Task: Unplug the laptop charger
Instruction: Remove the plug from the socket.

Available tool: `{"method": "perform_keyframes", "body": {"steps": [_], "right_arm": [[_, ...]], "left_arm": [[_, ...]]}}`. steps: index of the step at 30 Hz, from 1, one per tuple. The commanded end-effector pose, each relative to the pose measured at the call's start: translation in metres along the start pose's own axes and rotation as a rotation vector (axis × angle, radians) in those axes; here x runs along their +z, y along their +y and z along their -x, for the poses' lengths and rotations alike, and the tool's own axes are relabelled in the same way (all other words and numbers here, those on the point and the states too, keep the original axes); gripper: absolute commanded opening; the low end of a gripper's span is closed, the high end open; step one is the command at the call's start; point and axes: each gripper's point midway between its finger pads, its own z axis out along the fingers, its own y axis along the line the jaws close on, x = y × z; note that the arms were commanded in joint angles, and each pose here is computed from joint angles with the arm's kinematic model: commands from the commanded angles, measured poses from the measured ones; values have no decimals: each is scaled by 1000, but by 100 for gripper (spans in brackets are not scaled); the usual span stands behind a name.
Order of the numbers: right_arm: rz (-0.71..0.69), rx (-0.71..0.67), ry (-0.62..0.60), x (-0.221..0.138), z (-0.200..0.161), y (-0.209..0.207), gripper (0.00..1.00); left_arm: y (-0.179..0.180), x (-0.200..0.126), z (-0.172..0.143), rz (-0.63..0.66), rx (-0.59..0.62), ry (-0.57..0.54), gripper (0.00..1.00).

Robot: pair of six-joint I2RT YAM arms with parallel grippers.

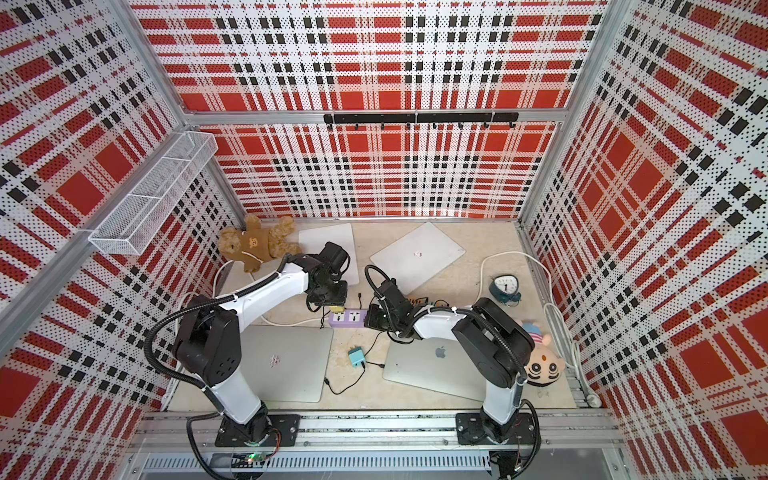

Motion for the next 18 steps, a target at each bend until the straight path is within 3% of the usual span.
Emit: {"method": "perform_keyframes", "body": {"steps": [1,9,18], "right_arm": [[-275,41,134,3,-46,-79,0],[-220,25,115,0,-37,-61,0],[-82,2,99,-5,-17,-13,0]], "left_arm": [[-3,-27,23,-42,-11,-91,21],[12,-38,32,-19,-24,-127,21],[34,-47,58,79,77,-253,18]]}}
